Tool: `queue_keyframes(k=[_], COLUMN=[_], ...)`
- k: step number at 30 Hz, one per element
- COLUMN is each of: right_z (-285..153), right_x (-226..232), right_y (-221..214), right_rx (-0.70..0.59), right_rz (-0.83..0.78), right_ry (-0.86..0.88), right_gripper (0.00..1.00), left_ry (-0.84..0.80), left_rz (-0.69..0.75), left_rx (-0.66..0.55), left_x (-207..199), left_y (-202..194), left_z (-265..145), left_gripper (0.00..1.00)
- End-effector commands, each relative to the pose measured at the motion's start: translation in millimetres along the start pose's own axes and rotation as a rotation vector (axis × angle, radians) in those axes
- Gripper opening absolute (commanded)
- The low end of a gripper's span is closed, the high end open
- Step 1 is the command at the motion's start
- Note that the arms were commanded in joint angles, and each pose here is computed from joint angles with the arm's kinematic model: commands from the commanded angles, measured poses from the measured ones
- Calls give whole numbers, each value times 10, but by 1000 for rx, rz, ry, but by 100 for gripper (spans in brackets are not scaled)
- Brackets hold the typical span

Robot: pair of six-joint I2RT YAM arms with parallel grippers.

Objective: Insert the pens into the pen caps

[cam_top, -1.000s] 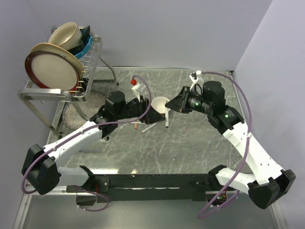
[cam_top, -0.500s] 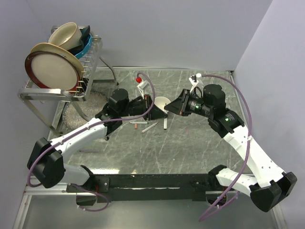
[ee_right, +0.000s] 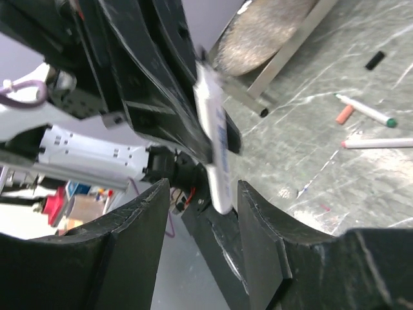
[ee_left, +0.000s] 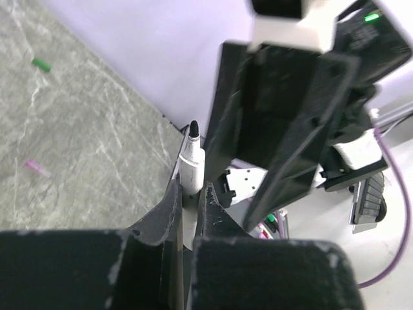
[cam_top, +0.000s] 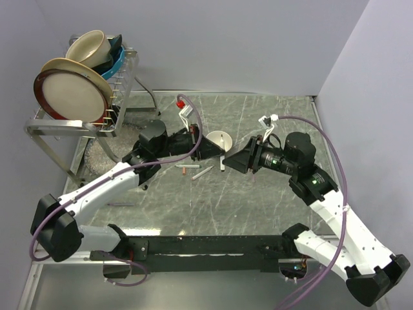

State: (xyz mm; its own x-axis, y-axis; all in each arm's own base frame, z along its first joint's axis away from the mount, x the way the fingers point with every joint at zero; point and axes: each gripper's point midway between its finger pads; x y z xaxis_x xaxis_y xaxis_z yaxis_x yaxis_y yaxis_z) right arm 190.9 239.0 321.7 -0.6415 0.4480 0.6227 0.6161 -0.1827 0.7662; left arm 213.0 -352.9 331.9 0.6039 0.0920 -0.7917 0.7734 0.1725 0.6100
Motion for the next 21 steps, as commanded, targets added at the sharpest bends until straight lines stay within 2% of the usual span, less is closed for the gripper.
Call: queue_keyframes(k=[1, 8, 16, 21], right_z=[-49, 17, 126, 135], right_x=[192, 249, 346, 359], right_y=[45, 123, 171, 213], right_rx=[-43, -61, -62, -82], right_rz=[-73, -45, -34, -21], right_ry=[101, 133, 164, 164], right_gripper=[54, 52, 42, 41], left_ry=[-97, -180, -172, -181], left_rz=[56, 18, -5, -11], left_rx=[-72, -80, -74, -55], left_x=[-379, -558, -516, -493], left_y=[213, 196, 157, 94], left_z=[-63, -117, -121, -124], left_gripper=[1, 1, 1, 1])
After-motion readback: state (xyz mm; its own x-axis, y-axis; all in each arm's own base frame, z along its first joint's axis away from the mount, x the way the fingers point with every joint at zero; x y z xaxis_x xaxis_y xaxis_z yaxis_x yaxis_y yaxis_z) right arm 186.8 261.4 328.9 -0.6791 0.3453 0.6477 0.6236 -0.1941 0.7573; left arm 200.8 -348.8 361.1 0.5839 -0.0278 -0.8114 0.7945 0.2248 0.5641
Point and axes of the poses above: each gripper's point midway between its finger pads, its own z axis out along the fingers, its own x axis along the line the jaws close on, y = z × x, and after that the axes turned 6 degrees about -z, right-handed
